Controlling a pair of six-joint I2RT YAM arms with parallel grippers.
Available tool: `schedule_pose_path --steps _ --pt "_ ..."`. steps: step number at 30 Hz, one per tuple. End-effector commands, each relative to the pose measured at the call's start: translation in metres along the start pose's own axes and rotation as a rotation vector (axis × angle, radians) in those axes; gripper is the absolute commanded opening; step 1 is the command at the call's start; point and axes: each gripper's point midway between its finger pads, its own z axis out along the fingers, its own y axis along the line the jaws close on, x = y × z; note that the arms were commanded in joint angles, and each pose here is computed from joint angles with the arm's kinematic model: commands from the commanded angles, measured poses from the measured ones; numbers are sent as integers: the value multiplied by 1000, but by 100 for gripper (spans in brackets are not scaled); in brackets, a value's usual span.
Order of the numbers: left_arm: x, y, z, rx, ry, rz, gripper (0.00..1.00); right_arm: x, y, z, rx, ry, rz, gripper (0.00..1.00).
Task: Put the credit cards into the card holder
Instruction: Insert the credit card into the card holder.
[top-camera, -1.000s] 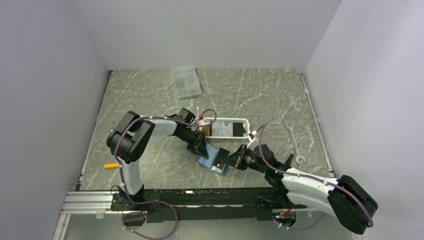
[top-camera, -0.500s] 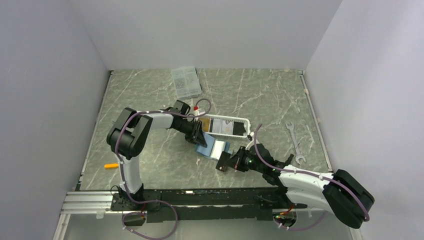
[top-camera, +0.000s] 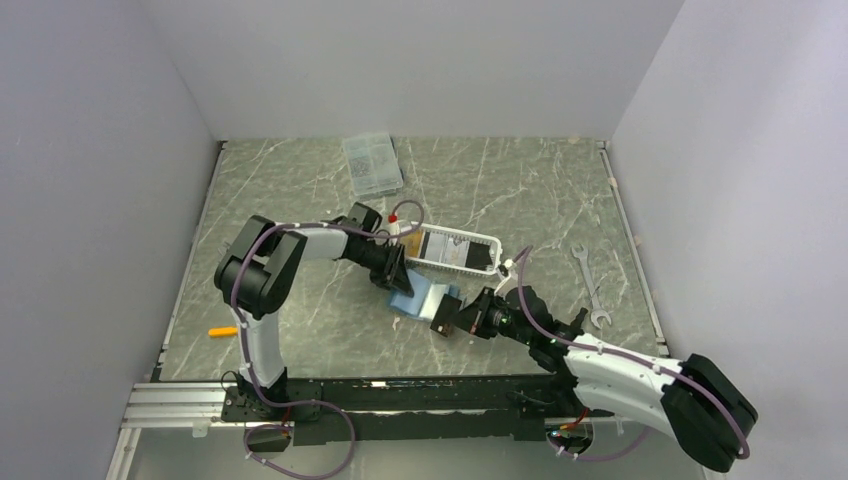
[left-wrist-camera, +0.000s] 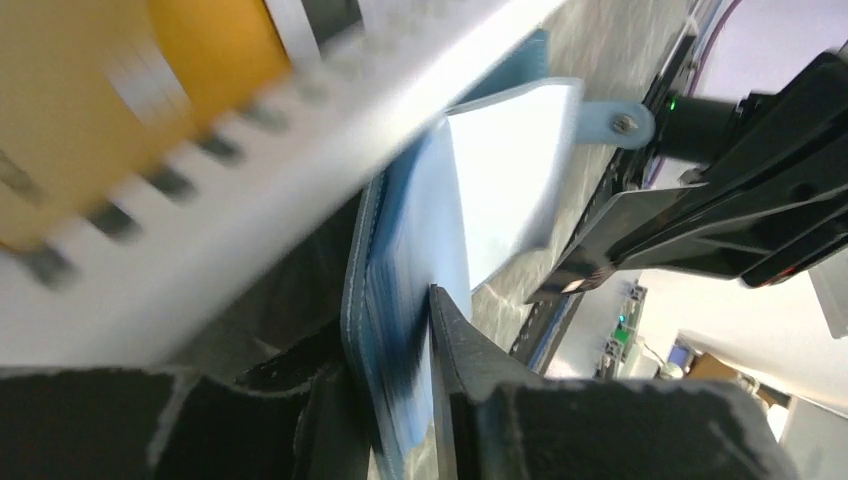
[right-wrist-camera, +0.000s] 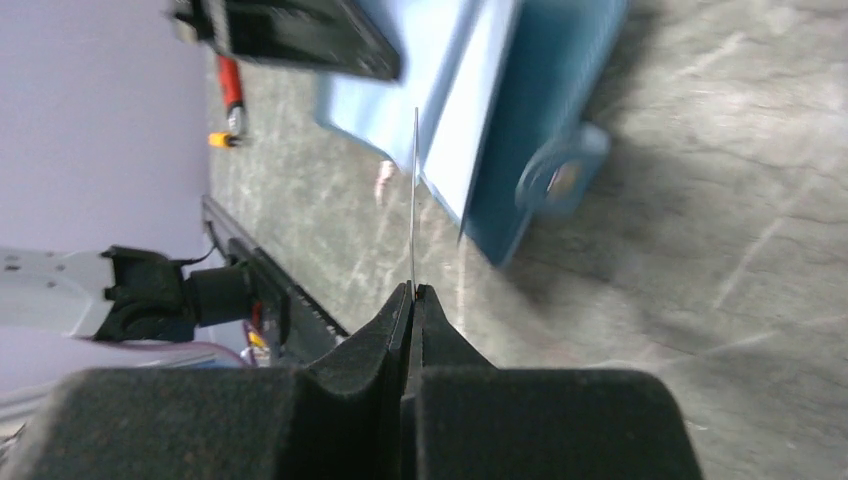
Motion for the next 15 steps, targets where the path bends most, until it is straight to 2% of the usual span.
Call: schedule_pose_path --steps 1,3,7,15 --pt "62 -8 1 13 121 -61 30 -5 31 -9 -130 -11 -61 0" --pt "82 -12 2 38 165 -101 31 -6 34 -10 -143 -21 -59 0" --pt "95 -17 3 44 190 -107 34 1 33 -1 -136 5 -35 0" --pt "88 -19 -12 0 161 -39 41 42 21 23 -65 157 -36 0"
